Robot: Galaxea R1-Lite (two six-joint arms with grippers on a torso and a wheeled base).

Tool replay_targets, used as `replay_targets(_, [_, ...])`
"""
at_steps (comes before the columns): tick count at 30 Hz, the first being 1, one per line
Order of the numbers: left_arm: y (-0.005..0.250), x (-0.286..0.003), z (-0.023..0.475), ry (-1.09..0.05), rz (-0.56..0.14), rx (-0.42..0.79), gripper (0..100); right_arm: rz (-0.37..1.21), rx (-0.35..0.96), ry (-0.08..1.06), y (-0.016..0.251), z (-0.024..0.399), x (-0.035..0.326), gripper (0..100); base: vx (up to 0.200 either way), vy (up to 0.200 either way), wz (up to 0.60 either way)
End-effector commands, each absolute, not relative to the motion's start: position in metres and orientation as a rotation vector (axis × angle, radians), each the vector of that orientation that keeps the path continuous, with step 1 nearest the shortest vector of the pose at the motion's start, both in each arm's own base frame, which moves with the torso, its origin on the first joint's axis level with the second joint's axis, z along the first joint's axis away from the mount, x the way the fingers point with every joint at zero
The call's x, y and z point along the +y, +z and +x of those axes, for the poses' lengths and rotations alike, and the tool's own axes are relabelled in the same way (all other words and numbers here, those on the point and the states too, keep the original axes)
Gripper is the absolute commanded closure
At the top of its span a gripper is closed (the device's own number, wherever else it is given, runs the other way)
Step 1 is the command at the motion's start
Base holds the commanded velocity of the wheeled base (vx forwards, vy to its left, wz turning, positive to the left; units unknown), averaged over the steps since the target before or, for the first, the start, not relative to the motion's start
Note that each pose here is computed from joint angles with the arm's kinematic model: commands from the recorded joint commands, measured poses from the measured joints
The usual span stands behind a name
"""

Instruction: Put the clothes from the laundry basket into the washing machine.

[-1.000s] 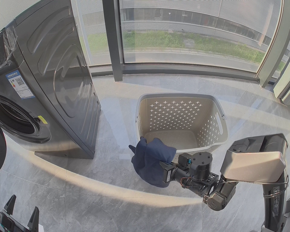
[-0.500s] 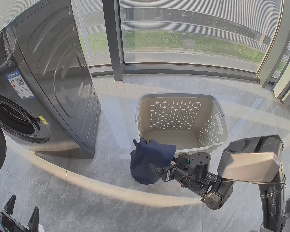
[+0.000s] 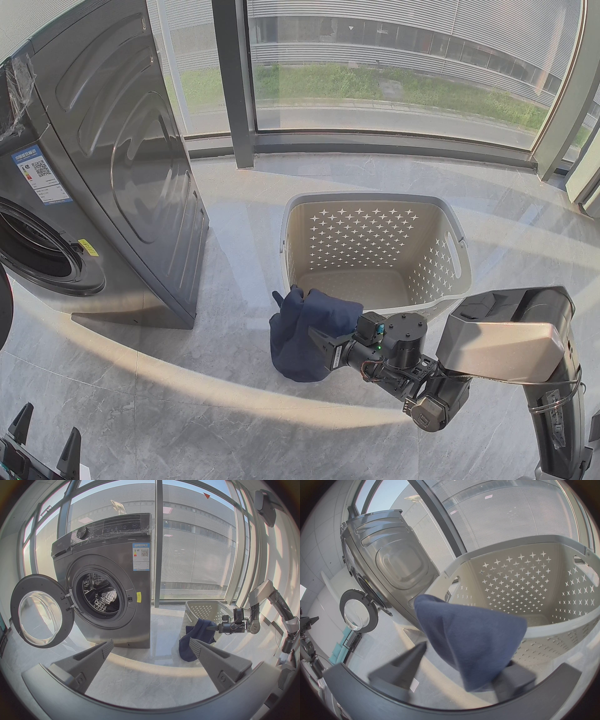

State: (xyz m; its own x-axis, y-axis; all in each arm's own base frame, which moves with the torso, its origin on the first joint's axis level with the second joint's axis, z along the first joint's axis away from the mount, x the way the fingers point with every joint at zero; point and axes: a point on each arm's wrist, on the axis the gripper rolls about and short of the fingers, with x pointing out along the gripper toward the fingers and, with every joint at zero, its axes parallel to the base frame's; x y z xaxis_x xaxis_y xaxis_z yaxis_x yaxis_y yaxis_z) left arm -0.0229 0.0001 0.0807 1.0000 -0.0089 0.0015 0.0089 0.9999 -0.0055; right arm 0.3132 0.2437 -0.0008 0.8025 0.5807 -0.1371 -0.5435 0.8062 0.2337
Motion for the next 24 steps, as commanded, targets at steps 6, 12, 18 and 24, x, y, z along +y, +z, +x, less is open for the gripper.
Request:
replay_targets(6, [0.076, 0.0, -0.023, -0.009, -0.006, 0.003, 0, 0.203, 0.172, 0.622, 0.007, 0.309, 0.243, 100, 0.0, 0.0, 0.0])
replay_targets(12, [0.076, 0.0, -0.023, -0.009, -0.008, 0.003, 0, 0.248, 0.117, 0.659, 0.055, 0.284, 0.233, 100, 0.0, 0.0, 0.0])
replay_targets(18, [0.076, 0.0, -0.023, -0.009, -0.006, 0.003, 0, 0.28, 0.007, 0.679, 0.122, 0.245, 0.201, 100, 0.0, 0.0, 0.0])
replay_targets(24, [0.076, 0.0, -0.023, -0.009, -0.005, 0.003, 0, 0.295, -0.061, 0.716, 0.169, 0.219, 0.176, 100, 0.0, 0.0, 0.0])
